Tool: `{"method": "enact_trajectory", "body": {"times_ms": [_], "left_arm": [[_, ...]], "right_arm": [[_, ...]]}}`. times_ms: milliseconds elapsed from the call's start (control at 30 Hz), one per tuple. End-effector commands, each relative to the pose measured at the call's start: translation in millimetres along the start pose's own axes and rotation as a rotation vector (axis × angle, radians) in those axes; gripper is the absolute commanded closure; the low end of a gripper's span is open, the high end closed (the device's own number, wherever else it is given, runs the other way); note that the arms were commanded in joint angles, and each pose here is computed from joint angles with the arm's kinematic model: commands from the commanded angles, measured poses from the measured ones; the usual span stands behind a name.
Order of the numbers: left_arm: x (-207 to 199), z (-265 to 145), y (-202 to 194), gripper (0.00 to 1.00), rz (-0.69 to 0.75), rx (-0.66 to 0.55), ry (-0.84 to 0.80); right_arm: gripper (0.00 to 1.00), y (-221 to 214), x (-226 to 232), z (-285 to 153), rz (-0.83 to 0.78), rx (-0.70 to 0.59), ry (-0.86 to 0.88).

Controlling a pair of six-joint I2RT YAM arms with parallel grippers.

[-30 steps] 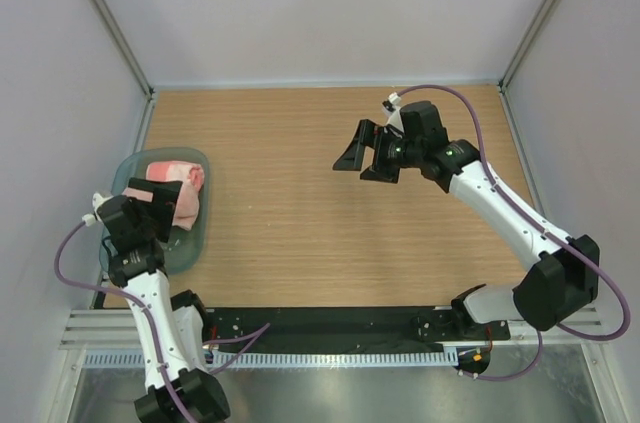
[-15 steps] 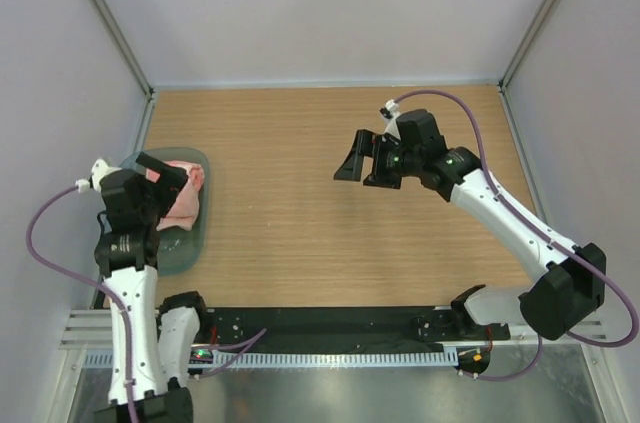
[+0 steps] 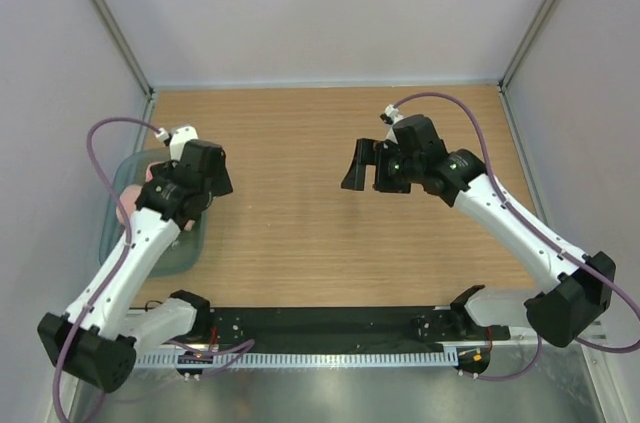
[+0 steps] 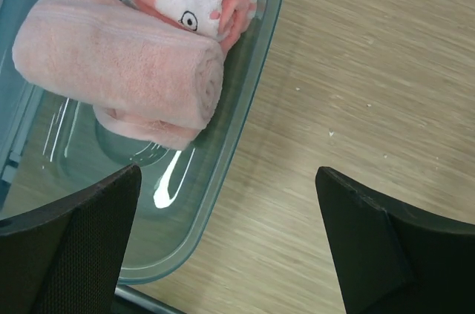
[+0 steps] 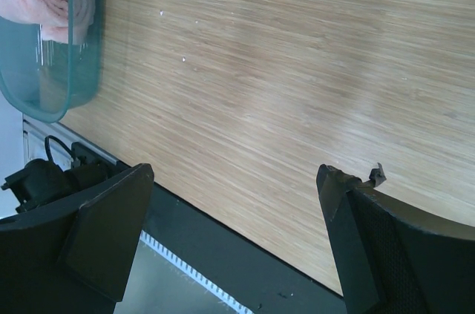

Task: Roll the towels
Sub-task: Place the rolled towel into the container

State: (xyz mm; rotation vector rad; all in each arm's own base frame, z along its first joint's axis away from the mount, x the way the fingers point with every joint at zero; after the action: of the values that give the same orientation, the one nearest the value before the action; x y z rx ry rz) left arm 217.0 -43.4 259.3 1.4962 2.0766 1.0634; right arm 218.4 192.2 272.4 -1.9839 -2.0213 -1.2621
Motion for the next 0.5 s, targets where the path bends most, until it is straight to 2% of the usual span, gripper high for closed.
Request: {"method": "enact_trajectory", "body": {"times_ms": [0, 33, 133, 300, 467], "left_arm": [[21, -22, -7, 0.00, -0.038, -0.137, -0.088], [19, -25, -1, 0.00, -0.072, -0.220, -0.141], [21, -30, -10, 0.00, -0.070, -0.303, -0.251], [26, -33, -9, 0.00, 0.009, -0.360, -0.263], [32, -29, -16, 0.00, 0.005, -0.443, -0.249]], "right_arm": [[0.00, 7, 6, -21, -0.041, -0.076, 0.009], [0.00, 7, 5, -20, -0.043, -0.078, 0.011], [0.00, 1, 2, -20, -0.051, -0.071, 0.021], [0.00, -15, 3, -18, -0.079, -0.037, 0.129], [0.00, -33, 6, -33, -0.157, -0.049, 0.274]]}}
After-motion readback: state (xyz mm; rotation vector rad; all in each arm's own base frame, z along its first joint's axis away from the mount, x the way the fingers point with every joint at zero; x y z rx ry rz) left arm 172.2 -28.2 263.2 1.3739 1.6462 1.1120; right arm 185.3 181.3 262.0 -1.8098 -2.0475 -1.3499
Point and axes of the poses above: each gripper's point midway between its finger pads, its own z axis out along the fingers, its own x axis along the line the jaws close on, y = z × x, the point moved 8 cm from there along -z, back along the fingers, and after that the axes turned 4 degrees about z, right-handed, at the moved point
